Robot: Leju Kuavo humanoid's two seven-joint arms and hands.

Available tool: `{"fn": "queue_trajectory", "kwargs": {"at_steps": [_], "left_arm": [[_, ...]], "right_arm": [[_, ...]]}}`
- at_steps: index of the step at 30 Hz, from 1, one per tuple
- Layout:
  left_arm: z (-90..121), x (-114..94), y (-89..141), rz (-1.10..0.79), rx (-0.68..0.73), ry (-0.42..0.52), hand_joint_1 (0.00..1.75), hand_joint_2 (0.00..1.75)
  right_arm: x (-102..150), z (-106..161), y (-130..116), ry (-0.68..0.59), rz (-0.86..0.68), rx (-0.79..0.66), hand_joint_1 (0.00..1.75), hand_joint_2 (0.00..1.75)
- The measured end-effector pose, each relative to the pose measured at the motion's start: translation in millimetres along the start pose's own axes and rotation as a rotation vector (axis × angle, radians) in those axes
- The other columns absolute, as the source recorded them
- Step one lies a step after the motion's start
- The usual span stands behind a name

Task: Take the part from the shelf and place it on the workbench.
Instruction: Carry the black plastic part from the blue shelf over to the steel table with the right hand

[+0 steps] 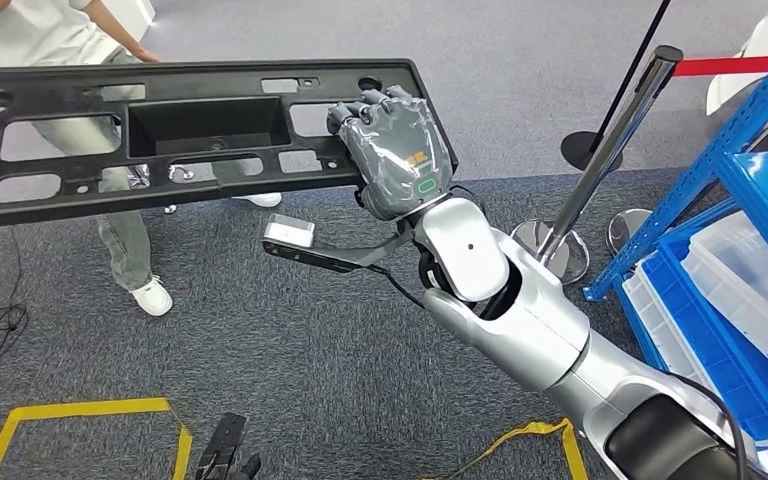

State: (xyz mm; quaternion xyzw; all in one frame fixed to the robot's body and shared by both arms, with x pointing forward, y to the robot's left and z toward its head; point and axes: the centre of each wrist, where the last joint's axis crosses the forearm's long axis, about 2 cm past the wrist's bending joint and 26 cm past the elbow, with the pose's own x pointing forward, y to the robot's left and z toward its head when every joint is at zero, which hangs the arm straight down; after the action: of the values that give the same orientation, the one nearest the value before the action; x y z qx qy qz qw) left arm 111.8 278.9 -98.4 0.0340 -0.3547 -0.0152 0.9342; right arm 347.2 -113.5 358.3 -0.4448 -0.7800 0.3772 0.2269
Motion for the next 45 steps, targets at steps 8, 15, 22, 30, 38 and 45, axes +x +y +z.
{"fn": "queue_trajectory", "kwargs": {"at_steps": [8,15,22,30,38,45], "left_arm": [[0.4,-0.9,0.6,0.000,0.000,0.002,0.00,1.75],[0.1,-0.4,1.3,0.000,0.001,0.001,0.00,1.75],[0.0,0.2,0.5,-0.015,0.031,0.006,0.00,1.75],[0.0,0.1,0.7,-0.014,0.043,0.009,0.00,1.75],[-2.0,4.1,0.8,-0.011,0.064,0.006,0.00,1.75],[-0.1,0.4,0.5,-0.010,0.065,-0.002,0.00,1.75]], "right_arm": [[-0.3,-0.2,0.2,0.000,-0.002,0.002,1.75,1.75],[-0.9,1.4,2.2,0.001,-0.003,0.010,1.75,1.75],[-1.1,1.4,2.1,0.002,-0.008,0.016,1.75,1.75],[-0.9,1.5,2.1,0.004,-0.017,0.023,1.75,1.75],[-0.8,1.1,1.4,0.011,-0.031,0.027,1.75,1.75],[-2.6,3.0,-0.1,0.014,-0.025,0.026,1.75,1.75]]}}
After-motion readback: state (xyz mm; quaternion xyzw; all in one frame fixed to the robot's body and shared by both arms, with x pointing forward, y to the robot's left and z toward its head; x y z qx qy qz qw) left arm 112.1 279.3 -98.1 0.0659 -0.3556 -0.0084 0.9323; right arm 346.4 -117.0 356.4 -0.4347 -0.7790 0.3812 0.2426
